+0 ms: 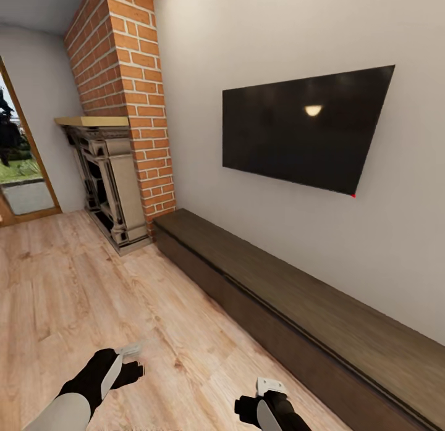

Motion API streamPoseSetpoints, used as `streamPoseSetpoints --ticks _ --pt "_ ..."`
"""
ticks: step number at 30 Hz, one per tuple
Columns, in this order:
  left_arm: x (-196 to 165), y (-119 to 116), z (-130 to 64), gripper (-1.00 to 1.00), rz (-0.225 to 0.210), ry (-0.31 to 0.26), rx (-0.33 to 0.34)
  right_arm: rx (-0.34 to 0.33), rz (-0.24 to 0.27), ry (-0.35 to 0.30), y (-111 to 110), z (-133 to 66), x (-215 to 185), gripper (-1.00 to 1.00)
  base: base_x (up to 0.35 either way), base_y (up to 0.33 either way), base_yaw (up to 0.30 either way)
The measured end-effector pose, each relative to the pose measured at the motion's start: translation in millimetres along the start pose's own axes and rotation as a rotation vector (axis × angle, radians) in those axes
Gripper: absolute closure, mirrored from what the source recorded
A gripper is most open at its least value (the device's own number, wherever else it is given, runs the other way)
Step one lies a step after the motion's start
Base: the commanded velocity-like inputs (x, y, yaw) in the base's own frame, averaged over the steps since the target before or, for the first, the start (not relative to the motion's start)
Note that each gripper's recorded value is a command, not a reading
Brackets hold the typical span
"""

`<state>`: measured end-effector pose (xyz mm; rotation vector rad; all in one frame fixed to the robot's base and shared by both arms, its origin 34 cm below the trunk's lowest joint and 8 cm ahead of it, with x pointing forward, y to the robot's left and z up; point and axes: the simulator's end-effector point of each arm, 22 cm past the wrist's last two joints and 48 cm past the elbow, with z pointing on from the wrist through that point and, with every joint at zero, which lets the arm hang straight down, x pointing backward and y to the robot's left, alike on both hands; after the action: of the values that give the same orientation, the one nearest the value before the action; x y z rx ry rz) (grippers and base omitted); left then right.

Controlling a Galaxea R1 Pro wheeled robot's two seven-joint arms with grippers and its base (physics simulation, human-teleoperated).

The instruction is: Place each of the two pumpkins and all three candles from the living room inside a cabinet in the living room (use any cabinet), then make sure every cabinet is closed, and position the cauldron so it is next to a table in the living room.

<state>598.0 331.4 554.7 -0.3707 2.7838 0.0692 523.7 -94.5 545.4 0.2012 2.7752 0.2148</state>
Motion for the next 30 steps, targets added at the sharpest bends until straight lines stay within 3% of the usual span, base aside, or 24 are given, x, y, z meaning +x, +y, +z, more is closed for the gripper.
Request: streamPoseSetpoints --ticks 8,15,30 --pt "-5.7 0.0 -13.2 -1.0 -0.001 0.001 0.0 0.001 -0.002 -0.001 2.4 -12.9 -6.0 -1.0 0.0 0.0 0.279" --pt "-10.0 -0.7 -24.6 -1.0 -0.001 0.003 0.002 -0.003 -0.034 -0.002 10.6 -24.5 -8.5 -1.0 0.0 0.0 0.279" --pt "-18.4 -1.3 -48.3 -1.0 -0.002 0.007 0.005 -0.003 -0.035 0.0 15.2 -47.6 -17.2 -1.0 0.0 0.0 0.279"
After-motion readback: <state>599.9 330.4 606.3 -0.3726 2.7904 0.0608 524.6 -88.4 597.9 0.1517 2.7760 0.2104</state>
